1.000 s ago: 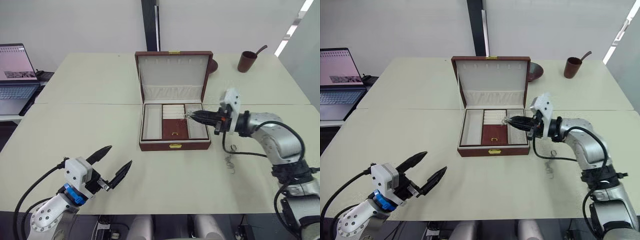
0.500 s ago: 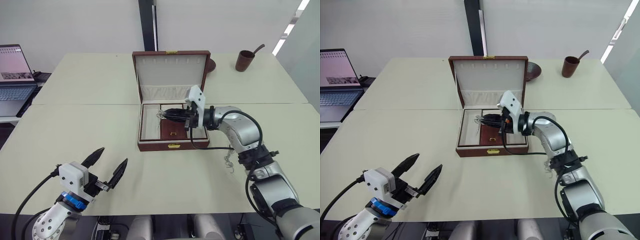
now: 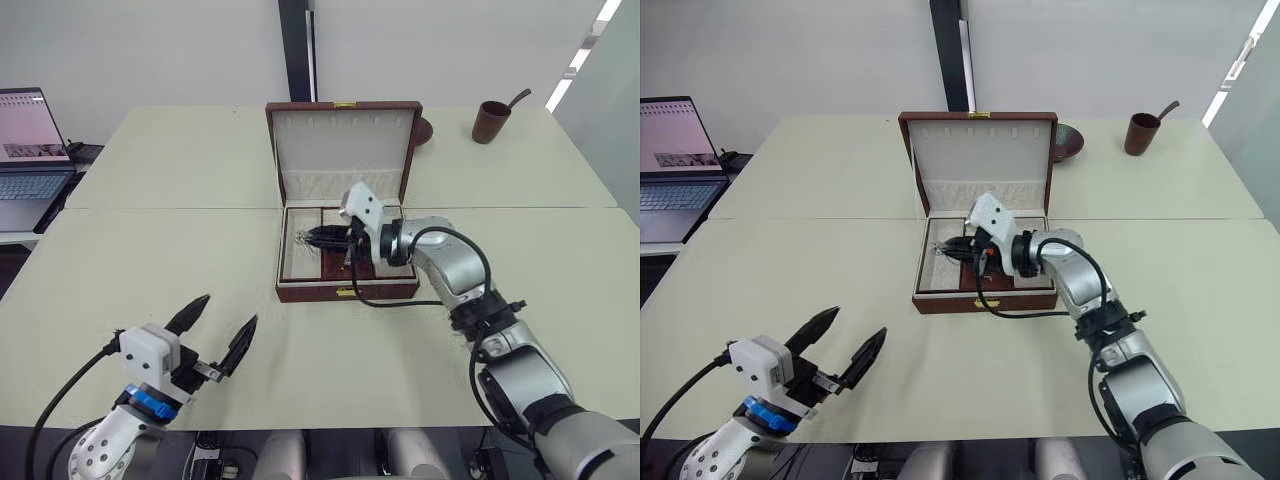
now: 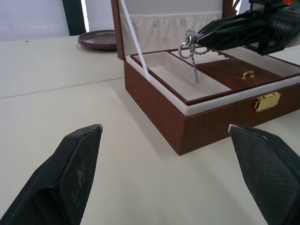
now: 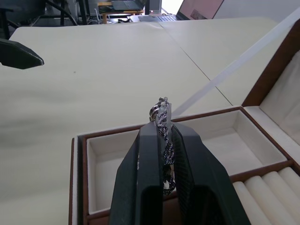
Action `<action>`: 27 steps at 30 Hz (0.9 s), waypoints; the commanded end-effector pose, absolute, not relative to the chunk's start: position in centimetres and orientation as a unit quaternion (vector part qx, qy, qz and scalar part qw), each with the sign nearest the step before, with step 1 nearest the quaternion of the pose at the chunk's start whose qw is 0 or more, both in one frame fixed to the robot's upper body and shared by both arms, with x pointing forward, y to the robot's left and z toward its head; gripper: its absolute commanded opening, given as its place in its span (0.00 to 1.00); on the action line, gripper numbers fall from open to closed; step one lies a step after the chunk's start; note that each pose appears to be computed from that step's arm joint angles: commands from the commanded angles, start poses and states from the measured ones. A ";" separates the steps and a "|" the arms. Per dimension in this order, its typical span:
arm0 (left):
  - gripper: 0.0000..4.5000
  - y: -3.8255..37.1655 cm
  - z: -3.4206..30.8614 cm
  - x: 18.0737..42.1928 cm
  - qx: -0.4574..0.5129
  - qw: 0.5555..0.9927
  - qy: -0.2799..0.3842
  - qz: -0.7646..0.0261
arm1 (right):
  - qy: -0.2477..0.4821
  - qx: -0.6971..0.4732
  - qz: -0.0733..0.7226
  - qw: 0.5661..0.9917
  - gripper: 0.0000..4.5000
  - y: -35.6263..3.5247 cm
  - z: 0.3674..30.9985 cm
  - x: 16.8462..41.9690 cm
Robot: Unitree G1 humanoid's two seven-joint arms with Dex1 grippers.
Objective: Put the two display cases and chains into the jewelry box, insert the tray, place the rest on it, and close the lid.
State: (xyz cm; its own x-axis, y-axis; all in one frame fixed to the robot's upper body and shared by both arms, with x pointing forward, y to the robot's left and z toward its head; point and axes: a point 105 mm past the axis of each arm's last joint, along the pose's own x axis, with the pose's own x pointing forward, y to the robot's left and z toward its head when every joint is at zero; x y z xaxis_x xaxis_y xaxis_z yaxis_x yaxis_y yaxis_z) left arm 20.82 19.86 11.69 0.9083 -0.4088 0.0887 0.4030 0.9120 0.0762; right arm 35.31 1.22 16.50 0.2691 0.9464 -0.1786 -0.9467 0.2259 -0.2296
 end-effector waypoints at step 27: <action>1.00 20.8 13.7 23.2 0.033 0.976 -0.057 -0.209 | -0.039 -0.089 0.524 0.847 1.00 -8.8 19.3 36.3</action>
